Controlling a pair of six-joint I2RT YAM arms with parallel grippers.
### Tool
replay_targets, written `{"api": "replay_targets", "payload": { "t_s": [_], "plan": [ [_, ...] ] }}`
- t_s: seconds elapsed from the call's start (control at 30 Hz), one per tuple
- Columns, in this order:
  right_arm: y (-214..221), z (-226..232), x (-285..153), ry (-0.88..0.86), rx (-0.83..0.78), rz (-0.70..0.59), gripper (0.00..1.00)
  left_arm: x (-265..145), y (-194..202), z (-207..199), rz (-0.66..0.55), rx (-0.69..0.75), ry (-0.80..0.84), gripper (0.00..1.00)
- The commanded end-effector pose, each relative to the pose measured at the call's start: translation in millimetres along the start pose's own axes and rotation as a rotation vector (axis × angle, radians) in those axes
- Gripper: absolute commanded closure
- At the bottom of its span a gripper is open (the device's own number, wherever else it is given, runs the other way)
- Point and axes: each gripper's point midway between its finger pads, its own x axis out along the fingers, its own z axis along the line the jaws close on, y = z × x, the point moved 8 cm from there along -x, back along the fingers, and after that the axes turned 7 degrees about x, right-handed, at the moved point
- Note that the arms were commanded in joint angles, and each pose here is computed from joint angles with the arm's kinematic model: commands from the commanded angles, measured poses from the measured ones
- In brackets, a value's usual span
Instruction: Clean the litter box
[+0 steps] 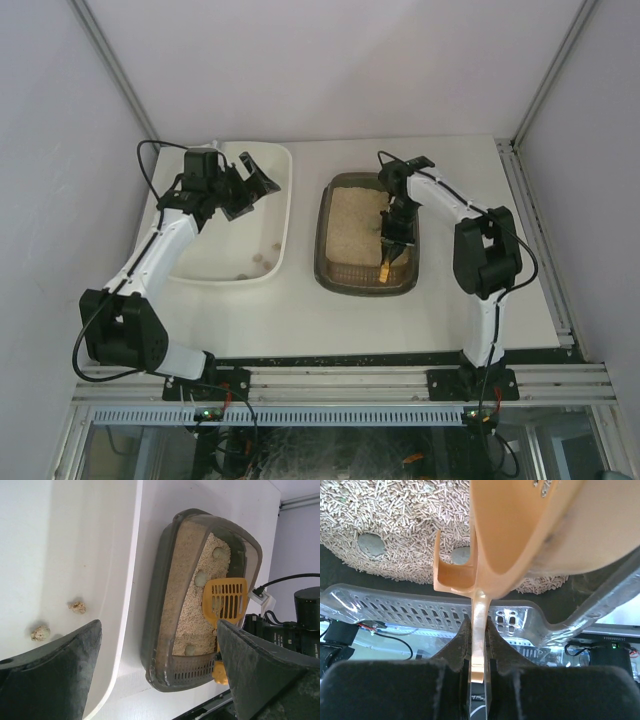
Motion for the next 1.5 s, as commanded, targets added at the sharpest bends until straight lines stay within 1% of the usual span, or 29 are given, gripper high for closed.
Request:
{"api": "replay_targets", "payload": {
  "t_s": [0.0, 0.13, 0.37, 0.53, 0.73, 0.93, 1.13, 1.3, 1.47],
  "plan": [
    [2, -6, -18, -0.041, -0.022, -0.053, 1.0, 0, -3, -3, -0.01, 0.016, 0.025, 0.0],
    [-6, 2, -12, -0.044, -0.025, -0.036, 1.0, 2, -2, -3, 0.001, 0.012, 0.029, 0.0],
    [-21, 28, 3, -0.071, -0.065, 0.005, 1.0, 0, -2, -3, -0.008, 0.016, 0.025, 0.0],
    [-31, 44, 9, -0.128, -0.101, 0.012, 1.0, 5, 0, -1, 0.005, 0.017, 0.018, 0.0],
    [-31, 54, 15, -0.29, -0.15, 0.017, 1.0, 11, 3, -1, 0.025, 0.018, 0.016, 0.0],
    [-23, 54, 31, -0.435, -0.201, 0.065, 1.0, 12, 4, 0, 0.022, 0.028, 0.004, 0.0],
    [-18, 53, 41, -0.516, -0.236, 0.04, 1.0, 15, 6, 3, 0.025, 0.035, -0.012, 0.0],
    [-16, 55, 37, -0.565, -0.264, -0.02, 1.0, 16, 7, 3, 0.031, 0.038, -0.013, 0.0],
    [-13, 47, 33, -0.637, -0.266, -0.075, 1.0, 15, 7, 4, 0.026, 0.044, -0.017, 0.0]
  ]
}}
